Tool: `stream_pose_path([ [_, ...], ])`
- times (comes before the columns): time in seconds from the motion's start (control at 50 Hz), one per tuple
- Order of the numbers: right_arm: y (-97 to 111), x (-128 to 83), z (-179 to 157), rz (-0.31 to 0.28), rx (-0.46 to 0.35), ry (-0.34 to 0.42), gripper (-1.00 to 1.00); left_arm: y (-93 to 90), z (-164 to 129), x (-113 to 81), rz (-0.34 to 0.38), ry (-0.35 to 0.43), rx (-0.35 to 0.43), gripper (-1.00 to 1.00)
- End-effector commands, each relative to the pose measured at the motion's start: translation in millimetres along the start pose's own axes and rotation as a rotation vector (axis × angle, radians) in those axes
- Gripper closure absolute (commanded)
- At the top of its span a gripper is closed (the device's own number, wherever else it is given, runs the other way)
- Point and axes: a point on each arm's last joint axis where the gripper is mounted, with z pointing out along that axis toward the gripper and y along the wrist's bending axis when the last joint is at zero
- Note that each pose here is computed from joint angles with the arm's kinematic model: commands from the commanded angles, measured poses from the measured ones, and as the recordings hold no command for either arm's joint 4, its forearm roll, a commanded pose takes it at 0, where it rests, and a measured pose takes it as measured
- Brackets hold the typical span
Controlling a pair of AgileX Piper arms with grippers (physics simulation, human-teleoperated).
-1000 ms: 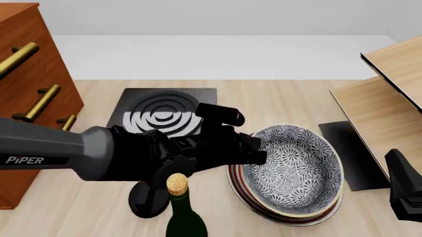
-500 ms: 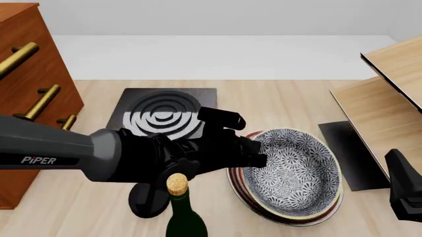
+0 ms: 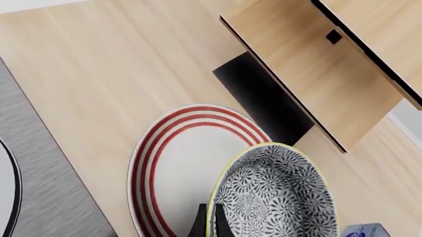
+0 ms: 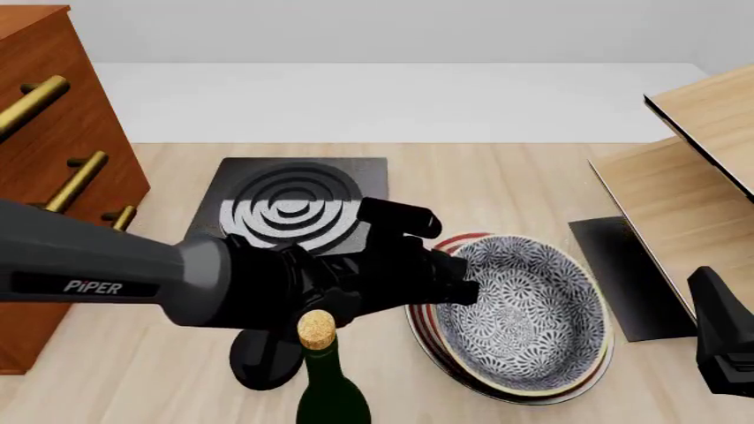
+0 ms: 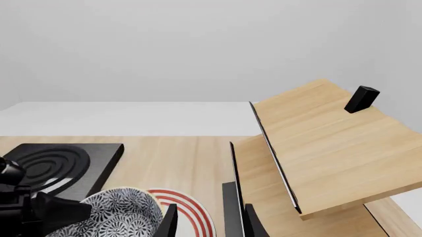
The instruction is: Pick up the akita bowl and put it on the plate.
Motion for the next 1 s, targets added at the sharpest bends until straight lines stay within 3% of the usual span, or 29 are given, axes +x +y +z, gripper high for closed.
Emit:
stream_pose_path([
  [0.02, 0.0, 0.0, 0.0, 0.0, 0.0, 0.0, -1.0, 1.0, 1.9, -2.3, -0.009, -0.008, -0.004, 1.0],
  [0.86, 0.0, 0.0, 0.0, 0.0, 0.0, 0.0, -1.0, 8.0, 8.9, -5.9, -0.013, -0.014, -0.021, 1.0],
  [0.88, 0.0, 0.0, 0.0, 0.0, 0.0, 0.0, -1.0, 7.7, 9.1, -5.6, -0.014, -0.013, -0.021, -1.0],
  [1.0, 0.0, 0.0, 0.0, 0.0, 0.0, 0.0, -1.0, 8.1, 11.3, -4.4, -0.011, -0.01, -0.022, -1.0],
])
